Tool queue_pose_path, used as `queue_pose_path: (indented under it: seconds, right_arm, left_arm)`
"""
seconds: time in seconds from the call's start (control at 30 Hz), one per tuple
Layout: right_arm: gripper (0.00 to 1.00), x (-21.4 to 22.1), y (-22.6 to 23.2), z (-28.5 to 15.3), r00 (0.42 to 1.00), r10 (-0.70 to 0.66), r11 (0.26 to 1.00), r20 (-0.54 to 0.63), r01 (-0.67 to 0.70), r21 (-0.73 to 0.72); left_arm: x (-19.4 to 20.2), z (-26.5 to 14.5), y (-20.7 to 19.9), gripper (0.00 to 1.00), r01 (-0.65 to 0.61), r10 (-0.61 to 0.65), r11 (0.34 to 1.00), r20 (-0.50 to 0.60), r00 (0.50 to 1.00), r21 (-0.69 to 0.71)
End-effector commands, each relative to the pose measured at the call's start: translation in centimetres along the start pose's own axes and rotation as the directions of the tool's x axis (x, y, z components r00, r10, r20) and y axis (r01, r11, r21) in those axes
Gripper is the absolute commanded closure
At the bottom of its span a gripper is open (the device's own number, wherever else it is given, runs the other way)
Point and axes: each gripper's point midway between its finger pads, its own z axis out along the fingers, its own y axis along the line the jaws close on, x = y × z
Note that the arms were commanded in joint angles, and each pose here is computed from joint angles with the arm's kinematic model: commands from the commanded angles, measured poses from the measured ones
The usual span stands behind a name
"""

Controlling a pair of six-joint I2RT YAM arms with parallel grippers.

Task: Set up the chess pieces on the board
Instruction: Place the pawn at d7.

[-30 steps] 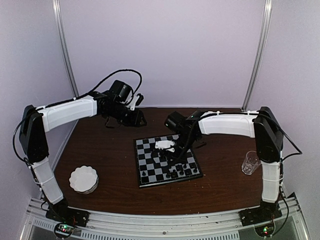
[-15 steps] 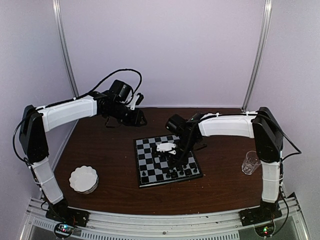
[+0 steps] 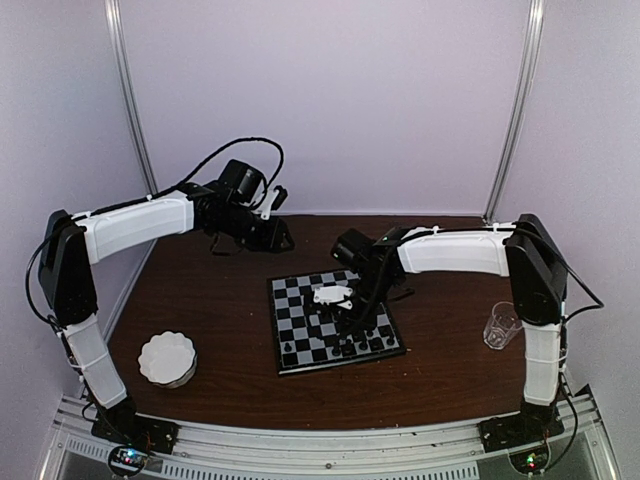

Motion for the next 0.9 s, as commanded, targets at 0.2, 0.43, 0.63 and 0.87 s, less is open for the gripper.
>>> queue_pose_path:
  seconds: [0.2, 0.43, 0.63, 0.87]
  right_arm:
    - [0.92, 0.2, 0.6, -1.1, 1.0, -0.016, 1.0, 0.009, 0.016, 0.013]
    - [0.9, -0.1, 0.4, -1.3, 1.0, -0.013, 1.0, 0.018, 0.013, 0.023]
    - [0.82, -0.7, 0.3, -1.7, 0.999, -0.002, 1.0, 0.036, 0.002, 0.023]
    - [0.8, -2.4, 0.0, -4.0, 0.996, 0.007, 0.999, 0.086, -0.011, 0.046]
  left_arm:
    - [-0.6, 0.1, -0.2, 0.62, 0.006, -0.007, 1.0, 0.025, 1.0, 0.019]
    - [-0.5, 0.2, -0.1, 0.62, 0.009, -0.009, 1.0, 0.02, 1.0, 0.021]
    - [-0.5, 0.3, -0.1, 0.62, 0.009, -0.009, 1.0, 0.019, 1.0, 0.02]
    - [-0.5, 0.2, -0.1, 0.62, 0.008, -0.009, 1.0, 0.02, 1.0, 0.02]
